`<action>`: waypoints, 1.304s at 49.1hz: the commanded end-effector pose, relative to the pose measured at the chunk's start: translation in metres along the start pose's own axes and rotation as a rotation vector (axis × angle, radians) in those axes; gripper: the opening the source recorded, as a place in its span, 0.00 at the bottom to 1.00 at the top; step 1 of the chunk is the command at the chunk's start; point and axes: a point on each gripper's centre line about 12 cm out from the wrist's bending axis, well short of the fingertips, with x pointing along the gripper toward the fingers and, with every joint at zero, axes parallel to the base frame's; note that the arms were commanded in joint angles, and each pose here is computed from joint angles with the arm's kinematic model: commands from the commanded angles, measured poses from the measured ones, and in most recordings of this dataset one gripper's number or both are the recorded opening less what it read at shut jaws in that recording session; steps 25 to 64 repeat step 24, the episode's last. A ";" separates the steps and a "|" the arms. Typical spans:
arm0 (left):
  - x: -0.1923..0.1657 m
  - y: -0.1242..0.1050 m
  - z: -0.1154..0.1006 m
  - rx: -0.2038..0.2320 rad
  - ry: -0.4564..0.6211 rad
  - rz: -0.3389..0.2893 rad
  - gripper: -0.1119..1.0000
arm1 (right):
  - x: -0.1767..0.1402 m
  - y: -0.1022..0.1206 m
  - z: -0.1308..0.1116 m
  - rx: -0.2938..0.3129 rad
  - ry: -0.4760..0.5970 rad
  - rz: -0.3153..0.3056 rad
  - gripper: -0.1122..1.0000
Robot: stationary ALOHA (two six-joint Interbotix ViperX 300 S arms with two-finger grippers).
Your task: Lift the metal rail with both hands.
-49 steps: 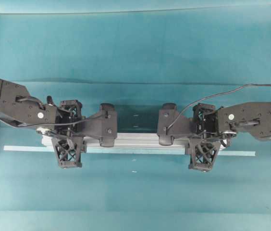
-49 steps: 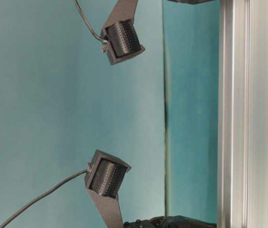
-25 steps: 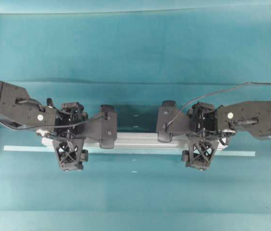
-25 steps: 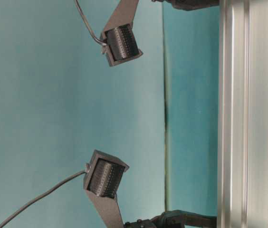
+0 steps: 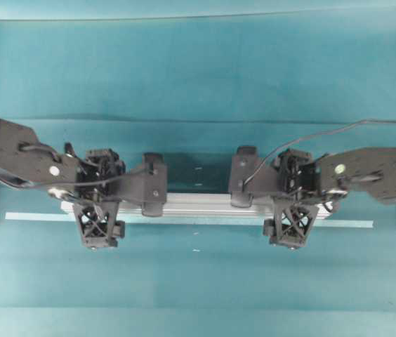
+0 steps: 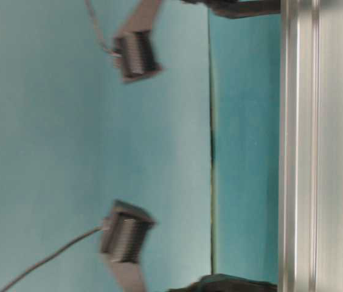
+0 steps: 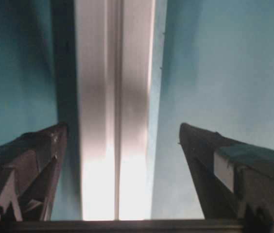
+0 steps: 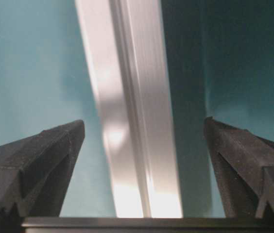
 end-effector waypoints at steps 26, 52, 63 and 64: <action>-0.133 0.005 -0.001 -0.005 -0.366 -0.014 0.92 | -0.130 -0.012 0.023 0.042 -0.513 0.043 0.99; -0.133 0.005 -0.001 -0.005 -0.366 -0.014 0.92 | -0.130 -0.012 0.023 0.042 -0.513 0.043 0.99; -0.133 0.005 -0.001 -0.005 -0.366 -0.014 0.92 | -0.130 -0.012 0.023 0.042 -0.513 0.043 0.99; -0.133 0.005 -0.001 -0.005 -0.366 -0.014 0.92 | -0.130 -0.012 0.023 0.042 -0.513 0.043 0.99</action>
